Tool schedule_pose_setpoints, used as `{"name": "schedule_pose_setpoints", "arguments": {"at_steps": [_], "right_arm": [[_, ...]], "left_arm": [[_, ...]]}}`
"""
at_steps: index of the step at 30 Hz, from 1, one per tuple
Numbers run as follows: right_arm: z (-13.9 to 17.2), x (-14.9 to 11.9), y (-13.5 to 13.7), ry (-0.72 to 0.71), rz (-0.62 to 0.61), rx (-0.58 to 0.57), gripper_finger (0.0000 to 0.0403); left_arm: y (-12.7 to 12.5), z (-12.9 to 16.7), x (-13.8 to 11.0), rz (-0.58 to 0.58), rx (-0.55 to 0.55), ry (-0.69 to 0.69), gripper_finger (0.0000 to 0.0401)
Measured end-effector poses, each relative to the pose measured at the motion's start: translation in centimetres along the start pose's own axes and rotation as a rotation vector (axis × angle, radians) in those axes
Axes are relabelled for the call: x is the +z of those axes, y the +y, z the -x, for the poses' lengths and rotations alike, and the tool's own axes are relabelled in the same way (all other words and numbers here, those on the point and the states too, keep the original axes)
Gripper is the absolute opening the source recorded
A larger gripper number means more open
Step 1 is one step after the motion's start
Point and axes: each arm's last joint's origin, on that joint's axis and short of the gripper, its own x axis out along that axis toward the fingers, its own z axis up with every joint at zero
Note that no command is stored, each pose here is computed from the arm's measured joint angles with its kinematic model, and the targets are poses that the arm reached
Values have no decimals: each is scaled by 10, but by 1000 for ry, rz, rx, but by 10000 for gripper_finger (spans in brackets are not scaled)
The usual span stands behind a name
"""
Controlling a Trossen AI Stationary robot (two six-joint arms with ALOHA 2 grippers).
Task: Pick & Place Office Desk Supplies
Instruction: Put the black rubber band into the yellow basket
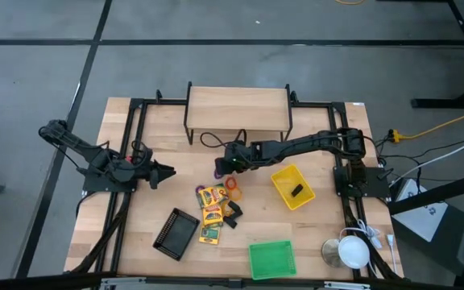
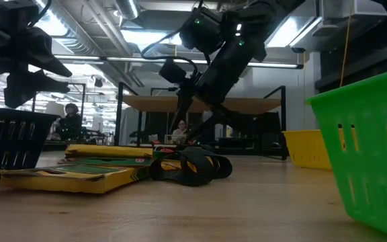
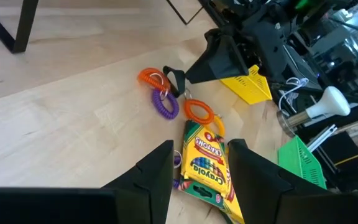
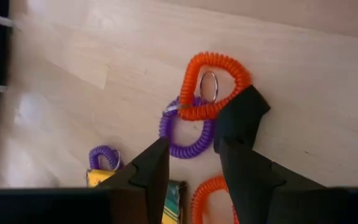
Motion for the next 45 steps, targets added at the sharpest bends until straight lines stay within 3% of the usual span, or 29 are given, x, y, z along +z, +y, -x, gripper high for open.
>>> {"name": "schedule_pose_setpoints", "arguments": {"at_steps": [5, 11, 18, 30, 34, 40, 45], "right_arm": [[6, 3, 6, 18, 7, 7, 151], [10, 4, 3, 32, 45, -105, 160], [6, 9, 1, 19, 44, -109, 155], [-23, 4, -6, 74, 23, -87, 151], [-24, 6, -7, 67, 22, -94, 115], [-24, 6, -7, 68, 30, -92, 13], [-19, 6, -3, 98, 38, -74, 9]], "left_arm": [[0, 0, 0, 0, 0, 0, 150], [0, 0, 0, 7, 0, 0, 150], [0, 0, 0, 11, 0, 0, 150], [0, 0, 0, 13, -3, -1, 150], [0, 0, 0, 17, -2, -1, 150], [0, 0, 0, 20, -2, -3, 150], [-1, 0, 0, 24, -6, -5, 150]]}}
